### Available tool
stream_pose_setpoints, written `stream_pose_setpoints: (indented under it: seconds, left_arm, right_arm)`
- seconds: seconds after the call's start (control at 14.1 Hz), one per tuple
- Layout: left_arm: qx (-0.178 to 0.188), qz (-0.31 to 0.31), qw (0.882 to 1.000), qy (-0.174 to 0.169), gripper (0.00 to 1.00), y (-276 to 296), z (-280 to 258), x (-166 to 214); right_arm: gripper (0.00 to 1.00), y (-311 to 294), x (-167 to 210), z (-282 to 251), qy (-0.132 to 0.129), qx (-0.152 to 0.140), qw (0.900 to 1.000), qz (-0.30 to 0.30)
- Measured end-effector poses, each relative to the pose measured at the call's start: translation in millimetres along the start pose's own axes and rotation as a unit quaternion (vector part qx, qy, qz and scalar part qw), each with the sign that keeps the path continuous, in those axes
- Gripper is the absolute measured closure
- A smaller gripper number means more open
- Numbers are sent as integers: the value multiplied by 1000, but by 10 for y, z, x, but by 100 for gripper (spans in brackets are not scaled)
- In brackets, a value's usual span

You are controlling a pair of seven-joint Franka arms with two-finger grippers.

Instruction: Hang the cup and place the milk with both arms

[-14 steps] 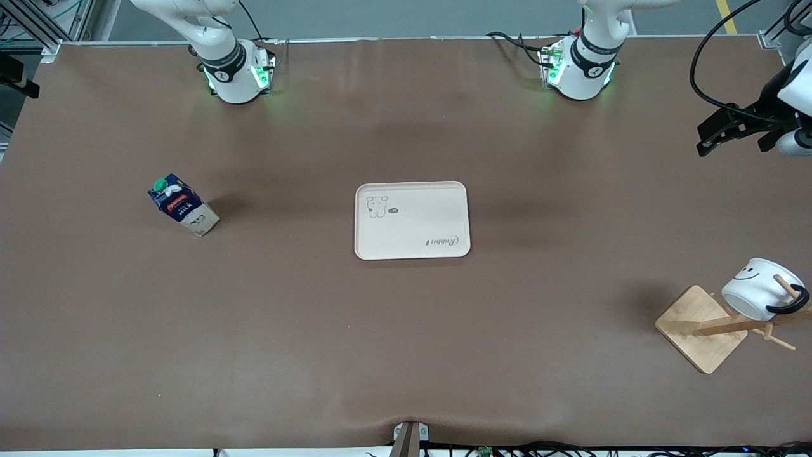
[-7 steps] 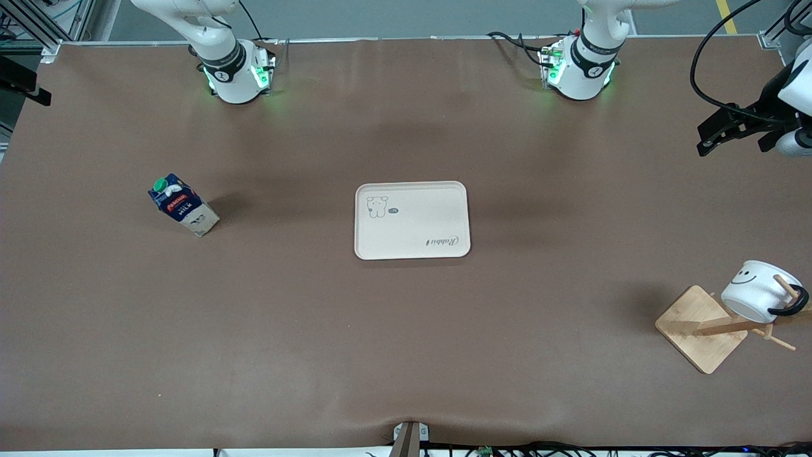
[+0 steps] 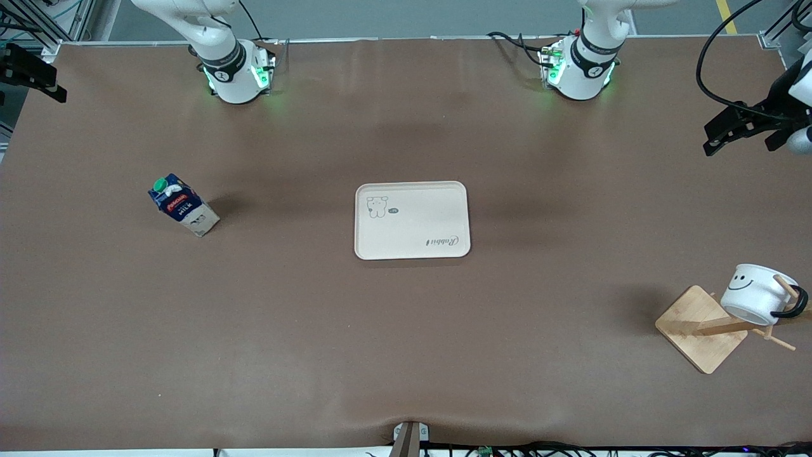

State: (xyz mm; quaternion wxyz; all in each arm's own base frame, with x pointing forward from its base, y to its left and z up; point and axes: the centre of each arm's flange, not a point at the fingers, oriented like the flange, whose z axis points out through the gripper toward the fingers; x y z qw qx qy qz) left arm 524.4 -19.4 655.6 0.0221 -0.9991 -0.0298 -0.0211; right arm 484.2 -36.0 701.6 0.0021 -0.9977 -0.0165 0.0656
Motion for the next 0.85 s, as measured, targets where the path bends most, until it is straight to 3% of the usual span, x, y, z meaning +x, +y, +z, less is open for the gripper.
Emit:
stream_pose_setpoints:
  seconds: [0.85]
  left_arm:
    - [1, 1, 1000, -12, 0, 13, -11, -35]
  right_arm:
    - [0, 20, -1, 75, -14, 2, 1000, 2]
